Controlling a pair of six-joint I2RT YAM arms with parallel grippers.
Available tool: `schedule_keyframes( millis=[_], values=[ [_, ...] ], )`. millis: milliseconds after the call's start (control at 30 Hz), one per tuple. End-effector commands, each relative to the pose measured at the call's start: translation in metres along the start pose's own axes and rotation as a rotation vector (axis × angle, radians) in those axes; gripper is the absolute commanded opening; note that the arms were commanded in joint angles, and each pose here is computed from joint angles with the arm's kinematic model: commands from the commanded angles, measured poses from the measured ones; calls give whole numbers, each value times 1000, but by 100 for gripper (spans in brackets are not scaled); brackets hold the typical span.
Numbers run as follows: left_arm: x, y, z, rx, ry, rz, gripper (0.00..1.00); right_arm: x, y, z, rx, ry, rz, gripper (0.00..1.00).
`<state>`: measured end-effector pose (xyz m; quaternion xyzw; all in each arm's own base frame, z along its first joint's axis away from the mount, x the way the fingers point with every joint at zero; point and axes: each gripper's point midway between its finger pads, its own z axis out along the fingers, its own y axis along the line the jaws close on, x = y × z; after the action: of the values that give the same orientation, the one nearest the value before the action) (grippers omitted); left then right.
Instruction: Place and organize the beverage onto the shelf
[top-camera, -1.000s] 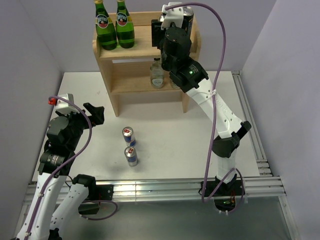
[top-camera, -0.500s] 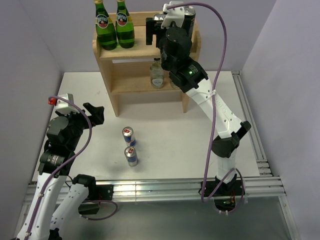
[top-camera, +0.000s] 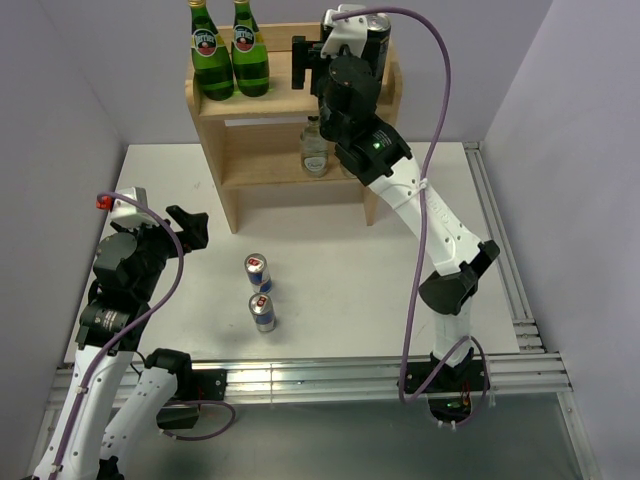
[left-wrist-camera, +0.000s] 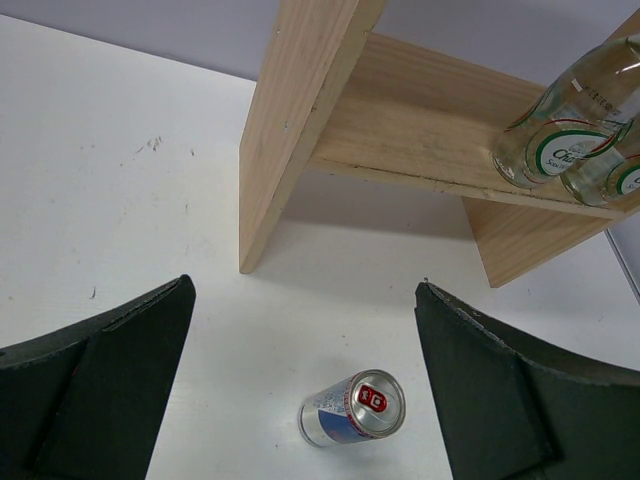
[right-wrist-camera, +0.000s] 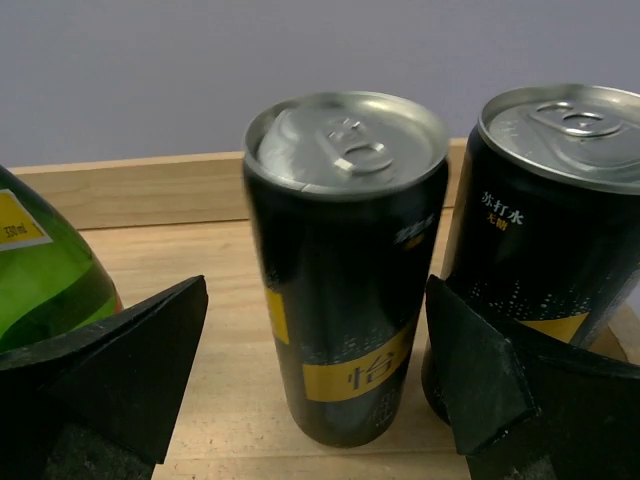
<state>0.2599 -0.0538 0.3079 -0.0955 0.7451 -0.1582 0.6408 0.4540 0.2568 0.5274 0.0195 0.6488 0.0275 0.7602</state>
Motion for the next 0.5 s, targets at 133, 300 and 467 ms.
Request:
schedule_keyframes(
  millis=[133,300,467],
  values=[
    [-8,-4,-1,24,-31,9,99,-4,-10,7,45,-25,25,96],
    [-8,-4,0,25,-30,8,99,-1,-11,4,38,-13,32,96],
    [-8,-2,1,21,-28,8,99,7,-12,-8,21,8,37,100]
  ],
)
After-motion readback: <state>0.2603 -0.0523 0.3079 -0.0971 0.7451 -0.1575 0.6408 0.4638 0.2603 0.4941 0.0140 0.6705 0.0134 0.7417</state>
